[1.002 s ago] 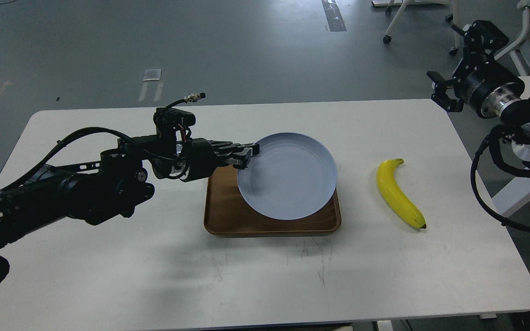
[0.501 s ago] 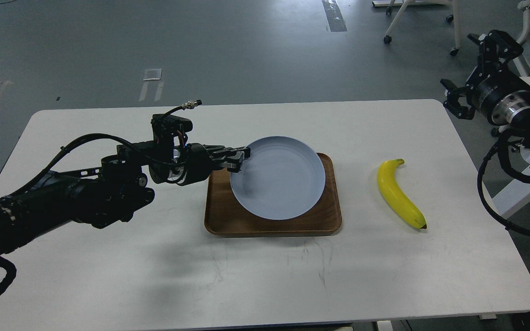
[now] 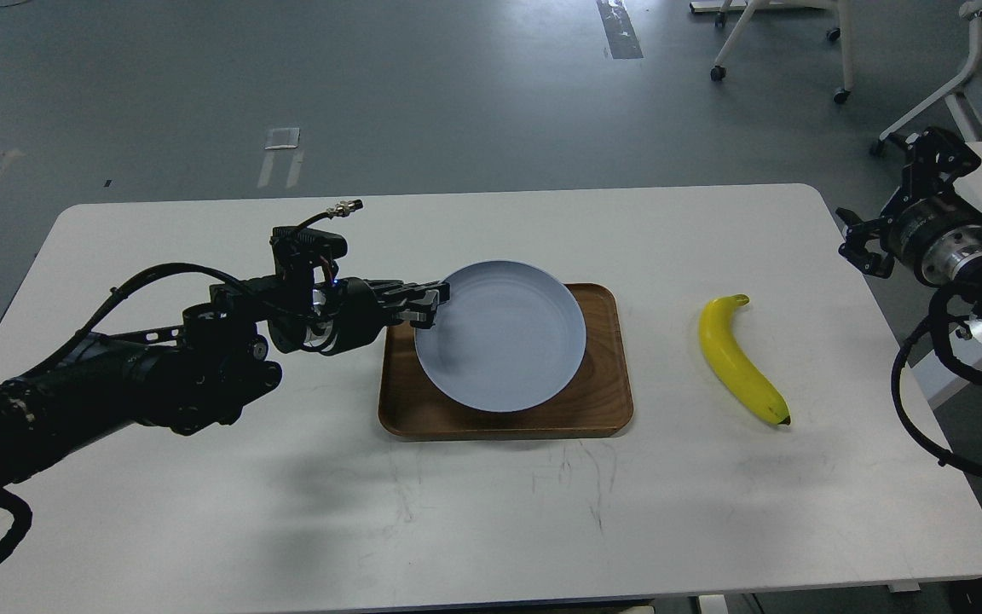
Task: Place banana on plate with both arms
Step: 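Lower the plate onto the wooden tray and release it, then raise the left gripper away from the plate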
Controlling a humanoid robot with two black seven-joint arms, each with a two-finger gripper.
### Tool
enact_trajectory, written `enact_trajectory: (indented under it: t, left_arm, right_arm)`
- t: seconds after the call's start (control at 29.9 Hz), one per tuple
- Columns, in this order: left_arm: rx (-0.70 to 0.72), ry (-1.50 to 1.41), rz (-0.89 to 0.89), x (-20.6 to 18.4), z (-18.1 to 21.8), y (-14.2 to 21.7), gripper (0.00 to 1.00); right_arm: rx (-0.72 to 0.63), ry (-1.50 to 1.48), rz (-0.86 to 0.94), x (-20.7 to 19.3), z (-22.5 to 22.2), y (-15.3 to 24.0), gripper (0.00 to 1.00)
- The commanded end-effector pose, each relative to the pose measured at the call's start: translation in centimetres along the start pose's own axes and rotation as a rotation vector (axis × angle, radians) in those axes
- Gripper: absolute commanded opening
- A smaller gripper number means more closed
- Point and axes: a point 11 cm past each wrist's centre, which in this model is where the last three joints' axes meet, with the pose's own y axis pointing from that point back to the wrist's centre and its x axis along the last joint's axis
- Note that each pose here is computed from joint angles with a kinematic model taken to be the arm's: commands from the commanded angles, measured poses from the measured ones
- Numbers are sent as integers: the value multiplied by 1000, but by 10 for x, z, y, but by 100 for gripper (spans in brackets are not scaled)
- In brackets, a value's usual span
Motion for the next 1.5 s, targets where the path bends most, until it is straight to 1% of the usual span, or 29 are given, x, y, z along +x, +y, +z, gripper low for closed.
enact_trajectory:
  t: [0.0, 0.5, 0.84, 0.87, 0.9, 1.0, 1.04, 1.07, 1.1, 1.2, 1.24, 1.3, 1.34, 1.37, 1.4, 1.44, 1.47]
  left_arm:
    - [9, -3, -9, -5, 0, -5, 0]
    - [47, 0, -27, -16, -2, -22, 0]
    - [48, 3, -36, -18, -2, -22, 0]
    - [48, 4, -39, -18, -2, -22, 10]
    - [49, 8, -38, -19, -3, -21, 24]
    - [49, 9, -37, -18, -3, -21, 36]
    - [49, 9, -37, -18, -3, -21, 36]
    - [49, 10, -36, -18, -3, -21, 43]
    - [48, 10, -37, -18, -2, -22, 48]
    - [51, 12, -36, -18, -3, -21, 58]
    - [50, 11, -31, -16, -3, -21, 68]
    - [52, 13, -23, -14, -3, -21, 74]
    - [51, 28, -3, -8, -3, -21, 78]
    - [45, 63, 24, 0, -2, -21, 86]
    - [41, 90, 43, 5, -1, -21, 91]
    - [23, 162, 96, 23, 3, -20, 97]
    - [15, 207, 135, 38, 5, -19, 97]
  right_arm:
    - [-2, -3, -3, 0, 2, 0, 100]
    - [13, -14, -10, -3, -4, 0, 100]
    - [17, -14, -8, -2, -6, 0, 100]
    - [17, -14, -8, -2, -6, 0, 100]
    - [18, -15, -7, -1, -6, 0, 100]
    - [20, -15, -6, -1, -7, 0, 100]
    - [20, -15, -6, -1, -7, 0, 100]
    - [23, -17, -6, -1, -8, 0, 100]
    - [25, -18, -5, -1, -9, 0, 100]
    - [29, -19, -5, -1, -10, 0, 100]
    - [31, -19, -4, 0, -11, 0, 100]
    - [35, -20, -4, 0, -13, 0, 100]
    - [36, -22, -3, 0, -13, 0, 100]
    - [39, -21, -6, -1, -14, 0, 100]
    - [39, -21, -9, -2, -14, 0, 100]
    - [39, -19, -14, -2, -14, 1, 100]
    - [42, -18, -18, -4, -15, 0, 100]
